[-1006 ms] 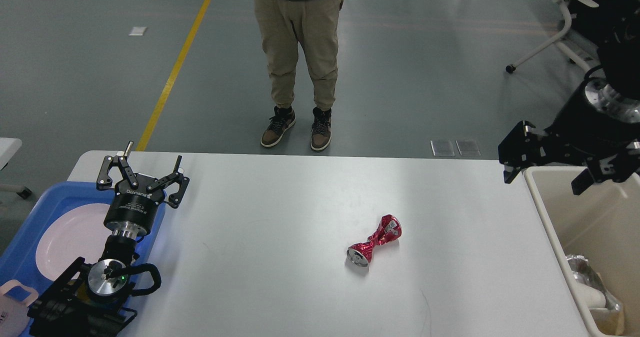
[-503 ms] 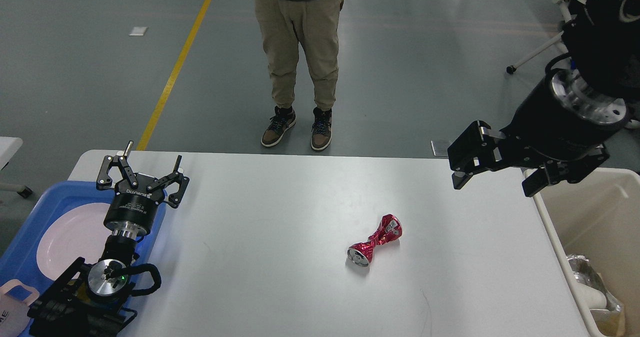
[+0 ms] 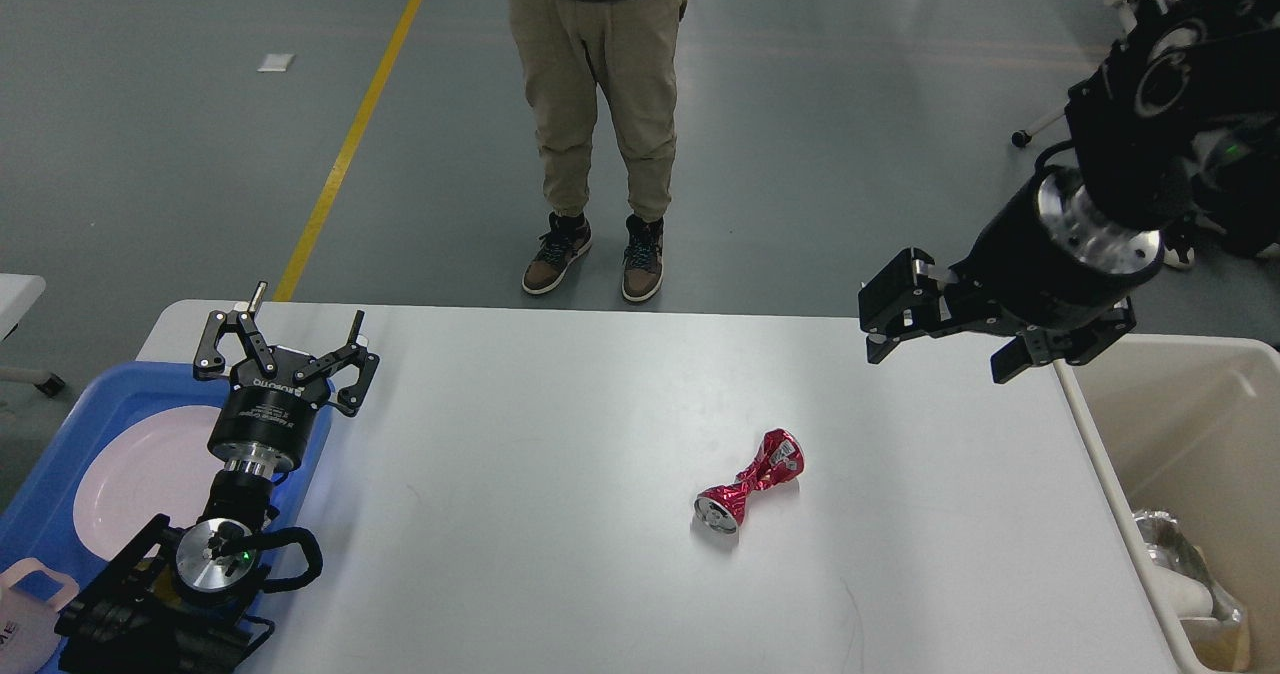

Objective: Tidy desktop
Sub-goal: 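Raise the right gripper out and move it over the red can, then lower the right gripper and grasp the crushed red soda can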

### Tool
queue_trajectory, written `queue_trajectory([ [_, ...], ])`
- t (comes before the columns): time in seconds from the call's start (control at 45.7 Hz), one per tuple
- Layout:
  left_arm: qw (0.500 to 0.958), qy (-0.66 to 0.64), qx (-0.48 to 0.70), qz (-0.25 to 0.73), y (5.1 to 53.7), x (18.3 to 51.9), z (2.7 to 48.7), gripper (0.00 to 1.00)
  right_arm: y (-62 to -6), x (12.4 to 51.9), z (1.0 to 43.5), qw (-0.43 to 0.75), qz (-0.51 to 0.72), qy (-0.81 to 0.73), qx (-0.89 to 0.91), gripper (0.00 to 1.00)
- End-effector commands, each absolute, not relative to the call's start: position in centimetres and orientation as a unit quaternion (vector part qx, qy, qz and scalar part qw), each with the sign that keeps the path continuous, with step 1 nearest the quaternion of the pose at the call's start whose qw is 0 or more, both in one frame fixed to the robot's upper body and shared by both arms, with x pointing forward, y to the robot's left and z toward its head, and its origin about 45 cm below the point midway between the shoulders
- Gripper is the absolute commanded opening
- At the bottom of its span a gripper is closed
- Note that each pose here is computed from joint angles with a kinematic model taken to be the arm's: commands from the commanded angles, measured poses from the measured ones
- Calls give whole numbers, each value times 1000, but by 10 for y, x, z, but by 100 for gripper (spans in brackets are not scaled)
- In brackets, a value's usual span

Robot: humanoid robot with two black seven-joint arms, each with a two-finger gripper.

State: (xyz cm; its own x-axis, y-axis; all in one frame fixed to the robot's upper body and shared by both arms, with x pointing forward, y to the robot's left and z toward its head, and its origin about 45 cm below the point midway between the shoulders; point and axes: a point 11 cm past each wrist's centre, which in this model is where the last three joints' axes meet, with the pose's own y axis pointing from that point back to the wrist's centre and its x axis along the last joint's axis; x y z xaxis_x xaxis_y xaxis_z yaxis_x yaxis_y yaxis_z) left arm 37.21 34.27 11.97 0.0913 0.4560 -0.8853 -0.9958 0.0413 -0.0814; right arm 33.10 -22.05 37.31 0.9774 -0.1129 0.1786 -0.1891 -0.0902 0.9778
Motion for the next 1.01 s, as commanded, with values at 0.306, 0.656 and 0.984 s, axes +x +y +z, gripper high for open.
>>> queue_trajectory([
  [0.306, 631, 351, -385, 576, 343, 372, 120, 96, -203, 382, 184, 602, -47, -145, 784, 100],
  [0.656, 631, 351, -385, 576, 343, 372, 120, 96, -183, 382, 95, 591, -57, -175, 785, 100],
  [0.984, 631, 351, -385, 576, 343, 372, 120, 96, -169, 376, 56, 577, -56, -217, 786, 100],
])
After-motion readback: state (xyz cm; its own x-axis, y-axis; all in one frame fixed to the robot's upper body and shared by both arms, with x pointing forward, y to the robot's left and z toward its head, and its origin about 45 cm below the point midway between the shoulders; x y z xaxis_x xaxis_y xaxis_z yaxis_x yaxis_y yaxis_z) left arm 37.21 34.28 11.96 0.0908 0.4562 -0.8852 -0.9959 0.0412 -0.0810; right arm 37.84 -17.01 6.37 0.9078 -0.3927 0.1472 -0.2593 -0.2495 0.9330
